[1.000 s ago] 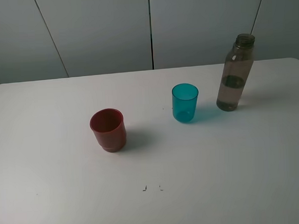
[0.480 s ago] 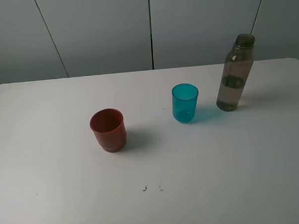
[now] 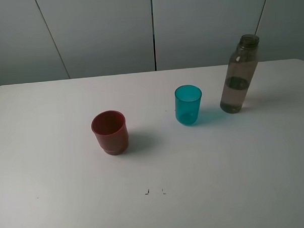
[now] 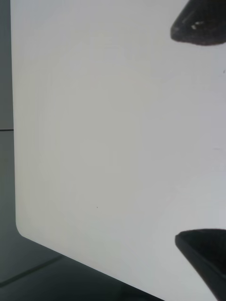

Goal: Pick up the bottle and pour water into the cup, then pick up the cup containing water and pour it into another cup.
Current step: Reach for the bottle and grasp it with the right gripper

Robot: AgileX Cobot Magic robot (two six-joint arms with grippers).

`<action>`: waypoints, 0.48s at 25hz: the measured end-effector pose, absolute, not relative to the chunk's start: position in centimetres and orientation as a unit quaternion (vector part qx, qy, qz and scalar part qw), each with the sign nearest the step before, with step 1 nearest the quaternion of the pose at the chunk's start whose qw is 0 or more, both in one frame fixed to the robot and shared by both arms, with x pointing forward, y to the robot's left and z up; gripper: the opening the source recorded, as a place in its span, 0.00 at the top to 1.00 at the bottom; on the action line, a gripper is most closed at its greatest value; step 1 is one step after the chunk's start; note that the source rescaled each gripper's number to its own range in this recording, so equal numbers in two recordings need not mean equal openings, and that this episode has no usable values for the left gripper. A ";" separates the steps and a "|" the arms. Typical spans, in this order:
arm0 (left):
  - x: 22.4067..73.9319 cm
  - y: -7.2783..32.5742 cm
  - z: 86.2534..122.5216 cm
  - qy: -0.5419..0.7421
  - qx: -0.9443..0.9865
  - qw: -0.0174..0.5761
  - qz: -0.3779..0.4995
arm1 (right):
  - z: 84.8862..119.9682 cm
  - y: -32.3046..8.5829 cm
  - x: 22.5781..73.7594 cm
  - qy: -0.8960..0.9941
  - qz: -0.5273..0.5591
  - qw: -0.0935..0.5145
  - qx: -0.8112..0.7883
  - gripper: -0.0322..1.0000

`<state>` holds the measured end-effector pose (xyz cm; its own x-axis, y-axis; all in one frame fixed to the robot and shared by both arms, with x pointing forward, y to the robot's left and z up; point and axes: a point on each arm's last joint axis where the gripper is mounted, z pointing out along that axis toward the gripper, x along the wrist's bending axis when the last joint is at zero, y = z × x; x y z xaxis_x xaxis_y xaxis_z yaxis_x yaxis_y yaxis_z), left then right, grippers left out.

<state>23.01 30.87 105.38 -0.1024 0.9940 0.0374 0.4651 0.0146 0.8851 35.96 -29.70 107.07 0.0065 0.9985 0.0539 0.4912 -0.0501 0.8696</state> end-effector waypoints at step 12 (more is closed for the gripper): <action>23.0 30.9 105.4 0.629 0.580 0.335 0.395 | 100.0 -26.1 43.9 0.694 0.328 0.255 0.588 0.02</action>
